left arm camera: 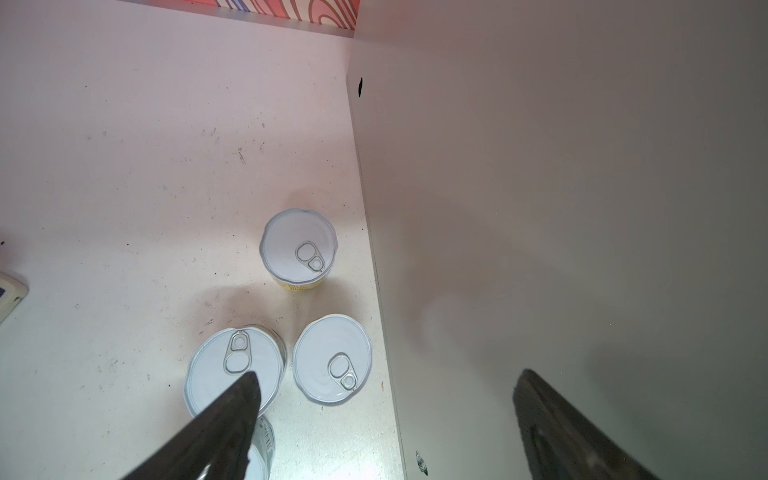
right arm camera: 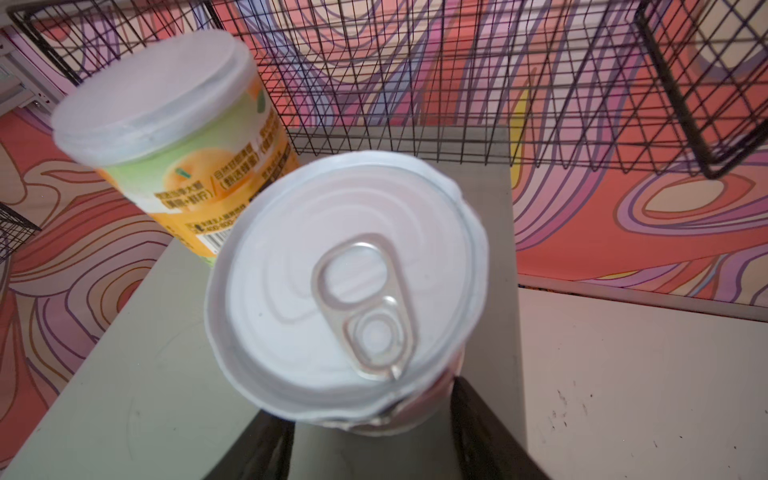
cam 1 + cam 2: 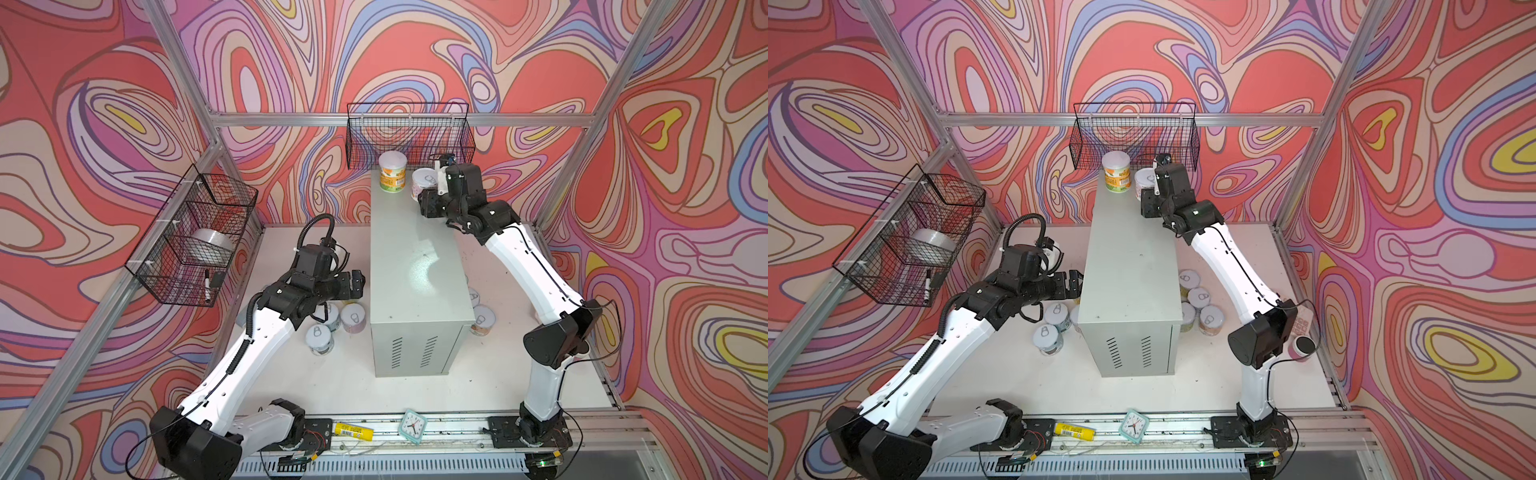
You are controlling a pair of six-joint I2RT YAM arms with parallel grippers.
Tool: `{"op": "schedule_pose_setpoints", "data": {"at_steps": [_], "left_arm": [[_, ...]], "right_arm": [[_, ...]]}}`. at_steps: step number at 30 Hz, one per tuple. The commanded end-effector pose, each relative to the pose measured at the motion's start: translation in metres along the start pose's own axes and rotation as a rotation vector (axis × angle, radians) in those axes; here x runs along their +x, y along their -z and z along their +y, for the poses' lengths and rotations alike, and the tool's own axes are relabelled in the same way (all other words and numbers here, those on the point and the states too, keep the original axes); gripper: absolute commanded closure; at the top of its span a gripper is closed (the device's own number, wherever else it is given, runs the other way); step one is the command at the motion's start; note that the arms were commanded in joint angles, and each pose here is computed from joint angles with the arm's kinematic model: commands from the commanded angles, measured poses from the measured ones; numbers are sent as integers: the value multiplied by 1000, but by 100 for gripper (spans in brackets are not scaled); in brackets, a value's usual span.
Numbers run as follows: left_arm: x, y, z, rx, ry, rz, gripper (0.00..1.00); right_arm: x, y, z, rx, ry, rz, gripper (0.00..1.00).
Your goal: Place and organize the canned foods onto the counter
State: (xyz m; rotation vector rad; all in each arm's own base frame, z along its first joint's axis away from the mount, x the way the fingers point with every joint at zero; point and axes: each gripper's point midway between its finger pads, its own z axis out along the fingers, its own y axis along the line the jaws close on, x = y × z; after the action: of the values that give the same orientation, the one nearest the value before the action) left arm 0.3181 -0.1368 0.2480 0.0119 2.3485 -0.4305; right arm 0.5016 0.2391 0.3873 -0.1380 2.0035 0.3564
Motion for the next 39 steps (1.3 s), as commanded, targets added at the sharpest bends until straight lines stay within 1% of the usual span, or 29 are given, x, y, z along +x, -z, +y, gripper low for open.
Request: {"op": "schedule_pose_setpoints", "data": {"at_steps": [1, 6, 15, 20, 24, 27, 30, 34, 37, 39], "left_arm": [[-6, -3, 2, -8, -7, -19, 5], [-8, -5, 1, -8, -8, -18, 5], [-11, 0, 5, -37, -23, -32, 5], [-9, -4, 5, -33, -20, -19, 6], [-8, -7, 5, -28, -15, -16, 6], [-6, -8, 5, -26, -16, -12, 4], [-8, -3, 7, -37, -19, -26, 3], [-7, 2, 10, -48, -16, -38, 1], [-2, -1, 10, -43, -3, -23, 1], [2, -4, 10, -41, 6, -6, 1]], "right_arm": [[-17, -5, -2, -13, -28, -51, 40], [-26, -10, -4, -14, -39, -75, 41], [-30, -24, -6, -18, -55, -86, 42], [-32, -33, -9, -7, -62, -86, 42], [-35, -34, -14, 12, -70, -100, 42], [-37, -30, -14, -4, -68, -98, 42], [-46, -10, -8, -41, -70, -117, 41], [-58, 33, -5, -73, -82, -148, 37], [-54, 65, -4, -87, -90, -151, 33], [-45, 85, -9, -80, -96, -143, 31]]}}
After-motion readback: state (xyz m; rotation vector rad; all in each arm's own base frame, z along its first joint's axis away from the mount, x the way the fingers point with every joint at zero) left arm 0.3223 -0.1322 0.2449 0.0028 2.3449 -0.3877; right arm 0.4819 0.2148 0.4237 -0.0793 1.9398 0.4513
